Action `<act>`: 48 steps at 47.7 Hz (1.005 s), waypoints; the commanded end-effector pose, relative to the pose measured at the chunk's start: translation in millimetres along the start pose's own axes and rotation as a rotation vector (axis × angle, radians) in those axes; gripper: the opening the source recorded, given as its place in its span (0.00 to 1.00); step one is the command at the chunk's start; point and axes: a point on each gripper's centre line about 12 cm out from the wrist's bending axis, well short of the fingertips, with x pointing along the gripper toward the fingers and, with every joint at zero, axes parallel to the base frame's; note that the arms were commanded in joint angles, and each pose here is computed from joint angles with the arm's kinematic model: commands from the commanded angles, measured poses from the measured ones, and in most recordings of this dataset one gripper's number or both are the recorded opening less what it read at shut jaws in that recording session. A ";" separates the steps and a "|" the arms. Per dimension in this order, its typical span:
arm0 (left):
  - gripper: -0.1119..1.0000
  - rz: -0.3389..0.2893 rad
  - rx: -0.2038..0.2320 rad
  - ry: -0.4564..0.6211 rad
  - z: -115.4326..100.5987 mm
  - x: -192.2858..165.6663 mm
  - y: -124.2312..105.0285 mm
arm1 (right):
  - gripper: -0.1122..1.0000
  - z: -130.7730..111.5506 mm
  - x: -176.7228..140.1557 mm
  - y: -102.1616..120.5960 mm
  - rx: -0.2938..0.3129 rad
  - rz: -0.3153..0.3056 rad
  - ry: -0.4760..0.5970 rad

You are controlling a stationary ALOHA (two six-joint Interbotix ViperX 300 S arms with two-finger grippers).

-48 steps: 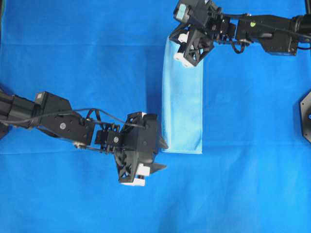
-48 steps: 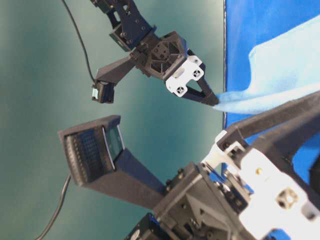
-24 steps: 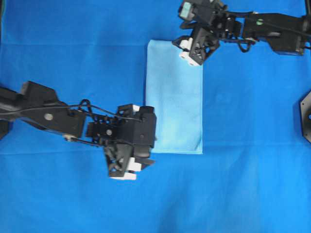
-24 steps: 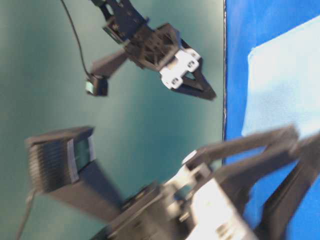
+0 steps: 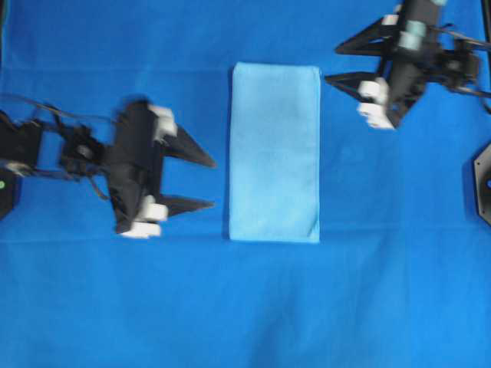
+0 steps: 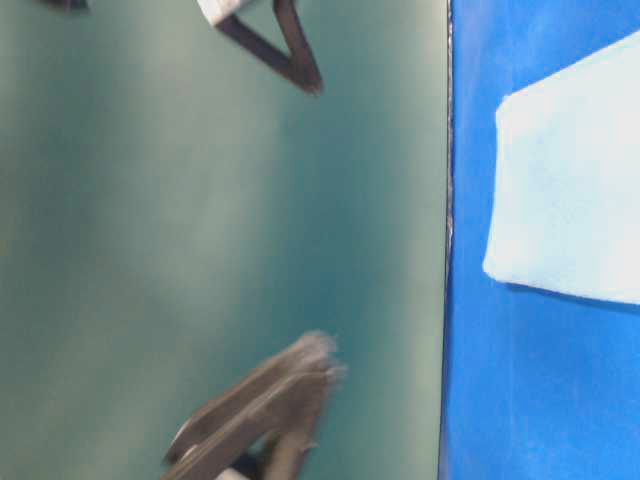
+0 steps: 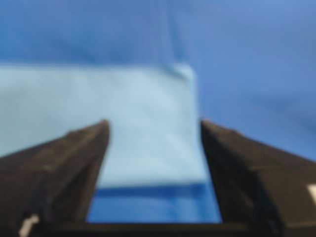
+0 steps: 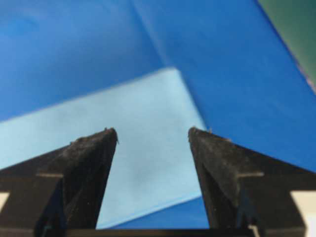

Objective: Fold the light blue towel.
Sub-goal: 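Release the towel and pull both grippers outward, then grasp the top corners of the folded towel strip with both grippers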

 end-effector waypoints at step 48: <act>0.72 0.250 -0.052 -0.111 -26.0 15.0 89.2 | 0.66 -32.8 22.1 -27.3 0.083 -0.079 0.104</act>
